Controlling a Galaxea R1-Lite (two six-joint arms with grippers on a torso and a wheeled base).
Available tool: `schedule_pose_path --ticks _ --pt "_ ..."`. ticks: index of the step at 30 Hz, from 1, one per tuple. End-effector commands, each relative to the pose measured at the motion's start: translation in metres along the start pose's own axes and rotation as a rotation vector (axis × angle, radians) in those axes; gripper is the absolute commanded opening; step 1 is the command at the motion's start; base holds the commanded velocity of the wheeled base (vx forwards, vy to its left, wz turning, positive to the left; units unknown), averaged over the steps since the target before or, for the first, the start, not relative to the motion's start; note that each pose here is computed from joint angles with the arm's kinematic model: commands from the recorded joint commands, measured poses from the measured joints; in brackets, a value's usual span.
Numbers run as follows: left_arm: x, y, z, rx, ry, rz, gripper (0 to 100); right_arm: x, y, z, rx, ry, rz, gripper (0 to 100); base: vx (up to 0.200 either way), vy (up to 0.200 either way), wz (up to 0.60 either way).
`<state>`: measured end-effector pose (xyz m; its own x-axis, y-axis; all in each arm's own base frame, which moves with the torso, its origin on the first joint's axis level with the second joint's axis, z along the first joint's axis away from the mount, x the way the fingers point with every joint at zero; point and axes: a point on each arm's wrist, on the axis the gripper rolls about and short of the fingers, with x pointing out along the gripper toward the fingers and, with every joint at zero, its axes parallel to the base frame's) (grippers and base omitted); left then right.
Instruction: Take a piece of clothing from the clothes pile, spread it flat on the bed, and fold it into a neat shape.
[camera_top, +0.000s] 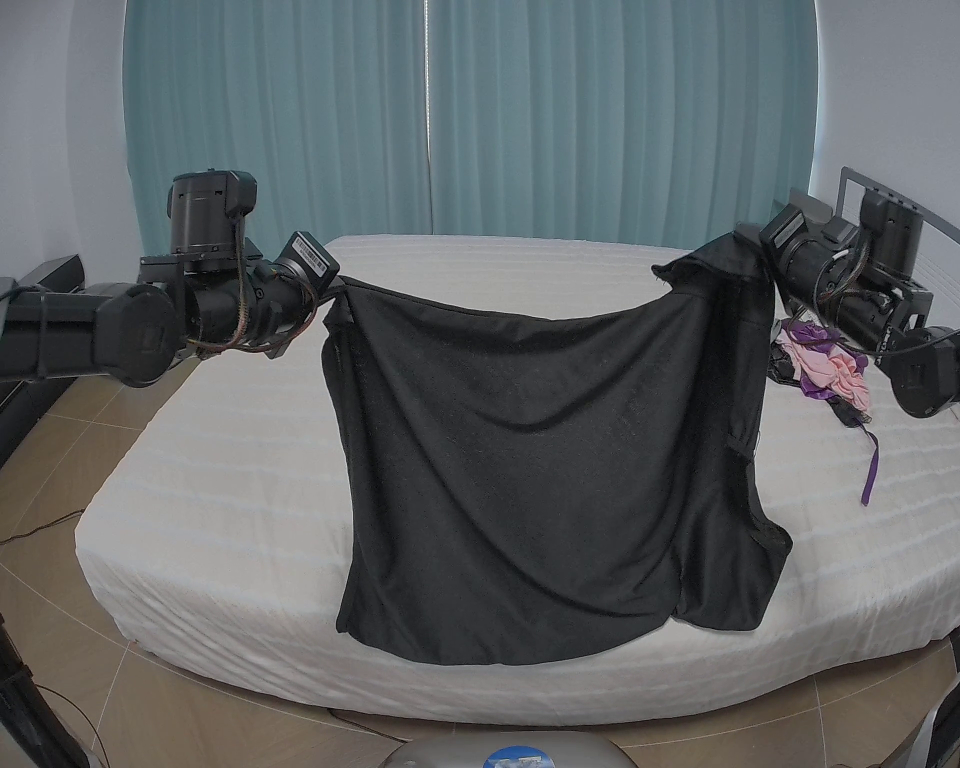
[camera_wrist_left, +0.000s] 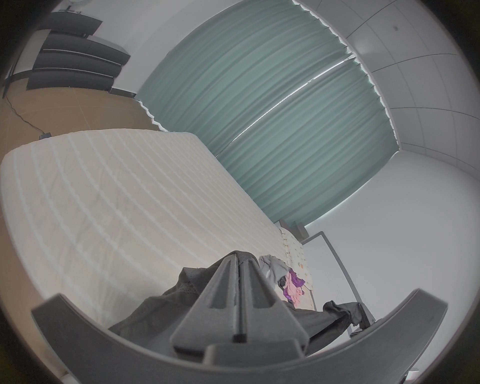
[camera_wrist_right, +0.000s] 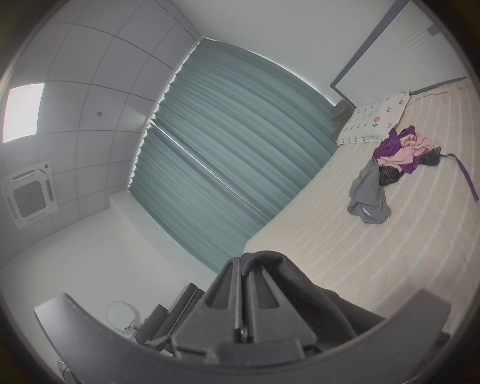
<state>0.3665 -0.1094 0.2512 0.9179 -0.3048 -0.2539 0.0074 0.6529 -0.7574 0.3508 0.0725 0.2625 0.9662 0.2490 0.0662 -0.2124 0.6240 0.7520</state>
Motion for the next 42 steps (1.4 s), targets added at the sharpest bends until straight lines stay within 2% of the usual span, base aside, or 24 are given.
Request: schedule_pose_path --ticks 1,5,12,13,19,22,24,25,26,27,29,30,35,39,42 --pt "0.047 0.03 -0.011 -0.009 0.044 0.071 0 0.028 -0.038 -0.024 0.001 0.055 -0.081 0 0.2 0.0 0.0" --pt "0.072 0.053 -0.026 -0.014 0.089 0.116 0 0.041 -0.061 -0.038 0.004 0.078 -0.123 0 0.2 0.0 0.0" --pt "0.102 0.079 -0.045 -0.023 0.137 0.171 0 0.056 -0.094 -0.06 0.01 0.12 -0.188 0 0.0 0.0 0.0" --pt "0.11 0.086 -0.05 -0.026 0.147 0.186 0 0.06 -0.105 -0.067 0.01 0.132 -0.211 0 0.0 0.0 0.0" --pt "0.128 0.103 -0.062 -0.025 0.145 0.189 0 0.073 -0.139 -0.087 0.007 0.139 -0.288 0 0.0 0.0 0.0" --pt "0.13 0.105 -0.064 -0.025 0.145 0.189 0 0.075 -0.144 -0.088 0.003 0.136 -0.297 0 0.0 0.0 0.0" --pt "0.141 0.117 -0.073 -0.028 0.155 0.196 0 0.086 -0.16 -0.093 -0.006 0.135 -0.315 0 0.0 0.0 0.0" --pt "0.144 0.119 -0.075 -0.03 0.157 0.199 100 0.088 -0.163 -0.095 -0.006 0.137 -0.317 0 0.0 0.0 0.0" --pt "0.144 0.12 -0.075 -0.028 0.156 0.198 100 0.089 -0.164 -0.096 -0.008 0.139 -0.318 0 0.0 0.0 0.0" --pt "0.151 0.124 -0.079 -0.034 0.159 0.2 100 0.094 -0.173 -0.103 -0.013 0.152 -0.329 100 0.0 0.0 0.0" --pt "0.155 0.127 -0.081 -0.038 0.16 0.202 100 0.095 -0.177 -0.107 -0.018 0.158 -0.334 100 0.0 0.0 0.0" --pt "0.164 0.137 -0.088 -0.042 0.172 0.218 100 0.099 -0.191 -0.118 -0.036 0.182 -0.355 100 0.0 0.0 0.0" --pt "0.174 0.152 -0.098 -0.046 0.181 0.254 100 0.103 -0.218 -0.139 -0.078 0.231 -0.397 100 0.0 0.0 0.0" --pt "0.169 0.161 -0.093 -0.092 0.188 0.3 100 0.098 -0.224 -0.131 -0.079 0.224 -0.421 100 0.0 0.0 0.0" --pt "0.153 0.16 -0.078 -0.131 0.191 0.323 100 0.096 -0.223 -0.123 -0.077 0.214 -0.426 100 0.0 0.0 0.0"
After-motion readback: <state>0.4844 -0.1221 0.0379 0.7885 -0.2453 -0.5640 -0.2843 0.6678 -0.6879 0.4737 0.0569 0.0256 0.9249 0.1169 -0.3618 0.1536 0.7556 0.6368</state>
